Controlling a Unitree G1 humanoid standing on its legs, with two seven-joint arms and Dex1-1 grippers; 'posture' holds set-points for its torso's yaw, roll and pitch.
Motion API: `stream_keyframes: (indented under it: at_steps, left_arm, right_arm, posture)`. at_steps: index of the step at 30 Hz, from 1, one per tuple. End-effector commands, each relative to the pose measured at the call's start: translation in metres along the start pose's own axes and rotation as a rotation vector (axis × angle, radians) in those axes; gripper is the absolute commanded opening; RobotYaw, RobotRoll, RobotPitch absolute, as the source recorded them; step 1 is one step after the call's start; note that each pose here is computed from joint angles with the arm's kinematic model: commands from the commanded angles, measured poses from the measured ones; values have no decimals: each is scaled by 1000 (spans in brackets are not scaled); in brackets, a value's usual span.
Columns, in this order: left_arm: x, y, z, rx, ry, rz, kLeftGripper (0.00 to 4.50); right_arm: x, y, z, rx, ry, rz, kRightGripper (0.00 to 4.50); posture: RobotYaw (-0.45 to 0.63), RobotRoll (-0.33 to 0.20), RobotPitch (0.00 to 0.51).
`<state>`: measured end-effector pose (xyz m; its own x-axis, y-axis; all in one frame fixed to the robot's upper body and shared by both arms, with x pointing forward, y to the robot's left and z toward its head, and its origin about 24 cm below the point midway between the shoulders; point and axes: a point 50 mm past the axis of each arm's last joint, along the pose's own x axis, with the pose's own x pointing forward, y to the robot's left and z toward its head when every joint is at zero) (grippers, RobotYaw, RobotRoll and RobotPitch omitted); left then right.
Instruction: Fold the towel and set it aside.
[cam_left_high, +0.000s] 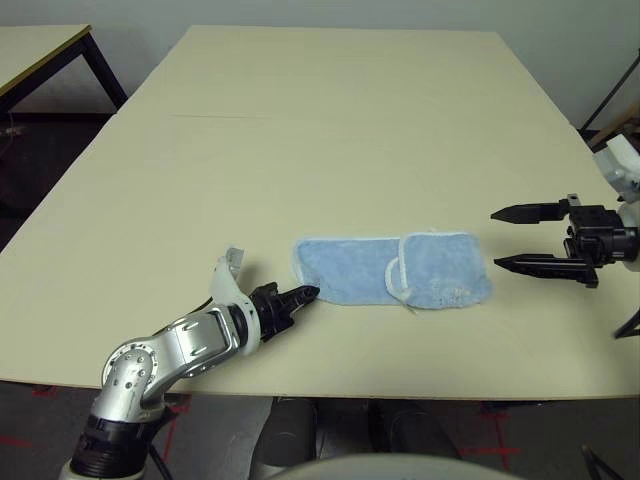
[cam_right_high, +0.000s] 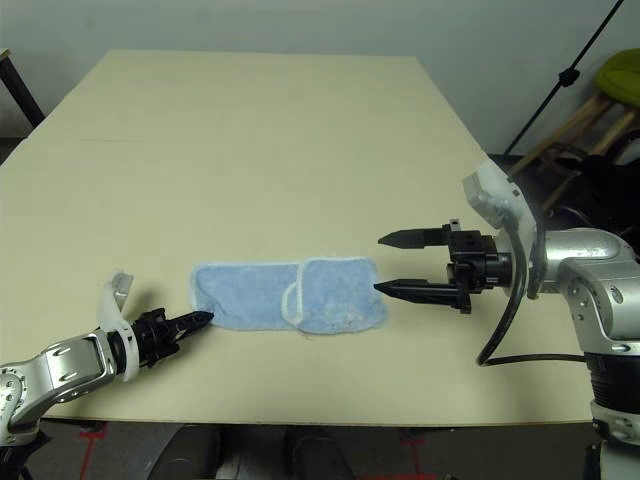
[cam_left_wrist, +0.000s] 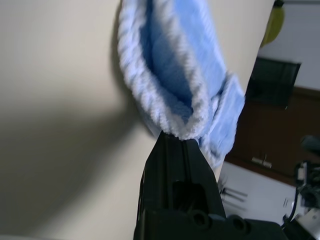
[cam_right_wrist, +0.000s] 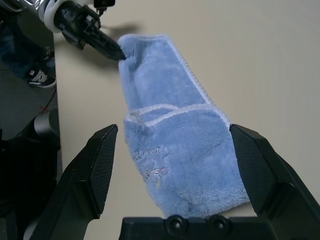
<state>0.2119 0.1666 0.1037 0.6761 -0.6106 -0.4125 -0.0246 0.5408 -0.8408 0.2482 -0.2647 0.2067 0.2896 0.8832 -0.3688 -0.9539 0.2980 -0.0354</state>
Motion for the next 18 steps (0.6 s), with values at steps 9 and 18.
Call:
stream_keyframes:
  at_steps: [9, 18]
  left_arm:
    - [-44, 17, 39, 50, -131, -5, 13]
    - [-66, 26, 43, 90, -99, -17, 13]
  right_arm:
    - [6, -2, -7, 32, -11, 30, 4500]
    - [4, -2, -10, 43, -9, 35, 4500]
  posture:
    - [140, 0, 118]
    - [138, 0, 115]
